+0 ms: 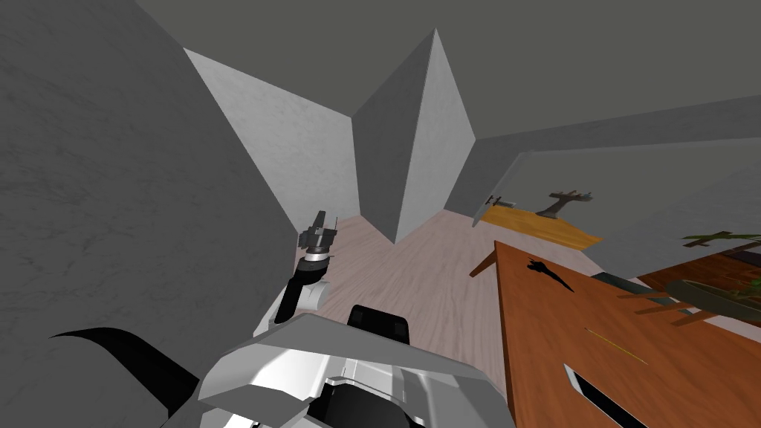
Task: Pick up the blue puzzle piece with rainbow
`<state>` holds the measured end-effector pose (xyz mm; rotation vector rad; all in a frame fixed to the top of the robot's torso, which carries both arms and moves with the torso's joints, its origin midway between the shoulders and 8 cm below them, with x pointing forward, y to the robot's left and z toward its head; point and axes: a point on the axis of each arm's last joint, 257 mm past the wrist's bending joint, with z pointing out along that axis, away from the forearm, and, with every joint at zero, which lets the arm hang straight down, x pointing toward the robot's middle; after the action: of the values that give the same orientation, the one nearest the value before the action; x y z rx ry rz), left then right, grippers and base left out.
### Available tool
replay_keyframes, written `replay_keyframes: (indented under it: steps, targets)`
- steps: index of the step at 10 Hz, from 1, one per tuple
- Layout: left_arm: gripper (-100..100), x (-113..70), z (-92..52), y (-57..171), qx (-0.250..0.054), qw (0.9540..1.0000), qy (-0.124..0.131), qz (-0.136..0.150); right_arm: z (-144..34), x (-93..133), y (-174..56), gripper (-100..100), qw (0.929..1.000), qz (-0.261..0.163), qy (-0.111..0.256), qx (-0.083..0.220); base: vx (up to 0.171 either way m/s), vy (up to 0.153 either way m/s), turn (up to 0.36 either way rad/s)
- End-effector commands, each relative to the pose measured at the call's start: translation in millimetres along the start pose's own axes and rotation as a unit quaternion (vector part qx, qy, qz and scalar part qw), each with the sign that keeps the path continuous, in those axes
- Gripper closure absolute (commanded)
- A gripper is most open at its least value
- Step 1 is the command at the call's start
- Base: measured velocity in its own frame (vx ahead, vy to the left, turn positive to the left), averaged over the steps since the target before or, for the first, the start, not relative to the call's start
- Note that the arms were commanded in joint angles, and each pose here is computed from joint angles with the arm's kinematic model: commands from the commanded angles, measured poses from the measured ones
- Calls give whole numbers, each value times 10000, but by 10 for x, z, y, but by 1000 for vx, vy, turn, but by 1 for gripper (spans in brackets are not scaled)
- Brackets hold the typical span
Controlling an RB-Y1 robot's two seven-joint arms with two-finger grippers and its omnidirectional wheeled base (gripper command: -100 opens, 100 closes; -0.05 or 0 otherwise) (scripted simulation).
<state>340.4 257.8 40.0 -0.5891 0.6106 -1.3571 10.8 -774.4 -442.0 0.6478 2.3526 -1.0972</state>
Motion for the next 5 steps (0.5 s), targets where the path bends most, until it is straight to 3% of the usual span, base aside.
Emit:
replay_keyframes:
  steps: [1,5]
  targets:
    - [0,0,0,0,0,10000,0,0,3,6,-12,-100,9999,-112,-6,-9,-10,13,-1]
    - [0,0,0,0,0,10000,0,0,-33,42,-128,-100,9943,-1061,-61,-76,-14,13,19]
